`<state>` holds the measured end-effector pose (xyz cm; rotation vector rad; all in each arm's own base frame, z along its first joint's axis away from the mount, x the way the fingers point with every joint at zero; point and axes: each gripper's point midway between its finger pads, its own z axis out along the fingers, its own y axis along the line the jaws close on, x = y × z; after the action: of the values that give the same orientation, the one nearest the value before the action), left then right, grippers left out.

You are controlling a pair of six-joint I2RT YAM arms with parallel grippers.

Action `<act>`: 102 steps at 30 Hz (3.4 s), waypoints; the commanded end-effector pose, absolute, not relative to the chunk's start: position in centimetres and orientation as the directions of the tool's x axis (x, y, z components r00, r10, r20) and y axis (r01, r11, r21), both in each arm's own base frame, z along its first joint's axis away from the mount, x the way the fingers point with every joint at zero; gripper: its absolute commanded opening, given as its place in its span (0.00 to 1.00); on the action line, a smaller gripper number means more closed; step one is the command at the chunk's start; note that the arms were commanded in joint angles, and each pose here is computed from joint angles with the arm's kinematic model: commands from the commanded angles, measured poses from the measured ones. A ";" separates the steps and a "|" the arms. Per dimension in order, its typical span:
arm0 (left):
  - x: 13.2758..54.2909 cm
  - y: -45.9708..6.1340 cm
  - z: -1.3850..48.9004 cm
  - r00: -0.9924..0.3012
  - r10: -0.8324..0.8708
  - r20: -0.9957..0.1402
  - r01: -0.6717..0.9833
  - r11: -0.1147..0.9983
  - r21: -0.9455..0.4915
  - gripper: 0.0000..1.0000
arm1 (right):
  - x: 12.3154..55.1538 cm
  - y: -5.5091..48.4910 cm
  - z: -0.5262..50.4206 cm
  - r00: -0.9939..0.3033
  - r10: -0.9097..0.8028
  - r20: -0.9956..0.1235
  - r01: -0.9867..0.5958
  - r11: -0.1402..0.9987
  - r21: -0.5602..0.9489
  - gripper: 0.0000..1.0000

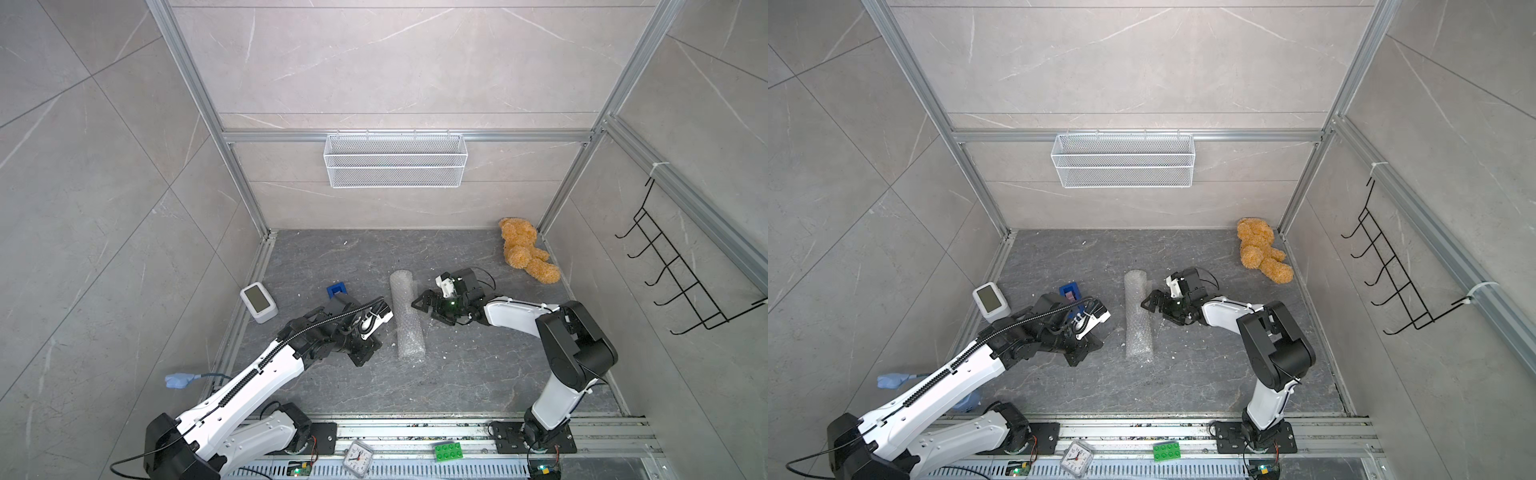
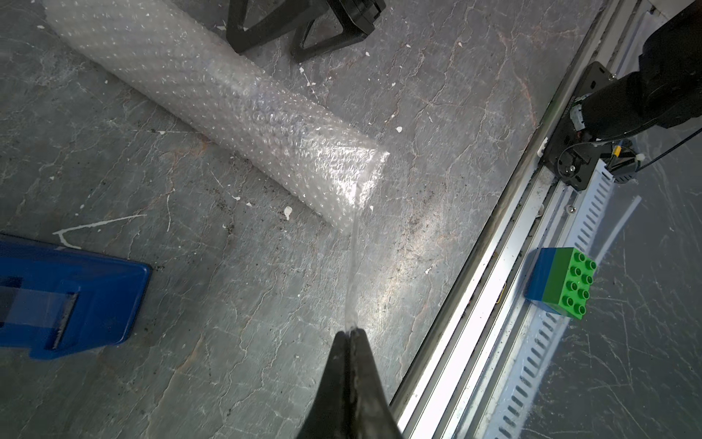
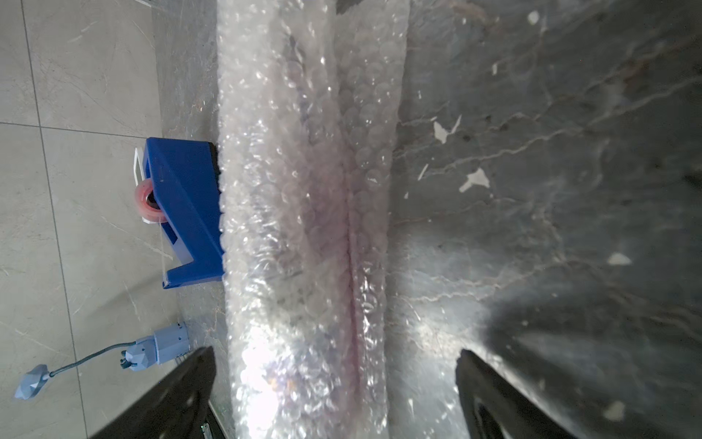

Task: Wrap wine bottles in bubble wrap
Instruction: Adjust the bubble wrap at the center of the board.

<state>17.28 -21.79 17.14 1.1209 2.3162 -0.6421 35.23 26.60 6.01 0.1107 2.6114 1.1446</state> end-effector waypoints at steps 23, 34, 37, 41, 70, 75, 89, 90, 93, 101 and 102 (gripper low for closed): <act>18.1 -20.6 18.8 -0.556 0.477 -0.680 0.757 0.629 -0.177 0.00 | 32.9 31.2 -0.1 -0.993 -0.042 -0.107 -0.086 0.884 0.460 0.92; 18.2 -20.7 18.9 -0.583 0.430 -0.690 0.730 0.650 -0.211 0.00 | 32.7 29.3 0.8 -0.980 -0.138 -0.144 -0.179 0.928 0.328 0.62; 18.2 -20.9 18.8 -0.590 0.422 -0.688 0.725 0.652 -0.222 0.00 | 32.6 29.3 0.8 -0.977 -0.158 -0.140 -0.197 0.924 0.328 0.57; 18.4 -21.0 18.8 -0.600 0.413 -0.685 0.717 0.657 -0.232 0.00 | 32.4 29.0 1.0 -0.973 -0.182 -0.141 -0.218 0.926 0.307 0.52; 19.2 -22.8 16.8 -0.628 0.419 -0.656 0.719 0.634 -0.283 0.00 | 34.2 18.3 5.3 -0.887 -0.425 -0.183 -0.301 0.830 -0.470 0.73; 19.2 -22.8 16.7 -0.630 0.419 -0.654 0.718 0.635 -0.285 0.00 | 33.2 20.7 4.9 -0.880 -0.429 -0.203 -0.323 0.855 -0.406 0.82; 19.5 -23.5 16.2 -0.646 0.420 -0.637 0.713 0.629 -0.309 0.00 | 31.4 25.1 7.9 -0.876 -0.336 -0.346 -0.335 0.940 -0.065 0.75; 19.5 -23.6 16.1 -0.651 0.422 -0.632 0.712 0.629 -0.313 0.00 | 31.4 25.2 8.5 -0.872 -0.329 -0.362 -0.334 0.941 -0.053 0.75; 19.6 -23.8 16.0 -0.656 0.426 -0.623 0.710 0.627 -0.320 0.00 | 31.9 25.1 10.5 -0.866 -0.293 -0.404 -0.324 0.946 0.008 0.75; 19.7 -24.0 16.2 -0.663 0.426 -0.615 0.706 0.628 -0.326 0.00 | 35.9 12.1 12.9 -0.904 0.027 -0.427 -0.034 0.991 0.133 0.59; 19.7 -24.0 16.2 -0.663 0.425 -0.616 0.706 0.628 -0.327 0.00 | 36.2 10.5 11.6 -0.917 0.086 -0.389 0.012 0.982 0.187 0.54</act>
<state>19.15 -23.14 14.25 0.9130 2.4054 -0.7179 36.51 14.46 14.11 -0.0711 2.6463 0.1902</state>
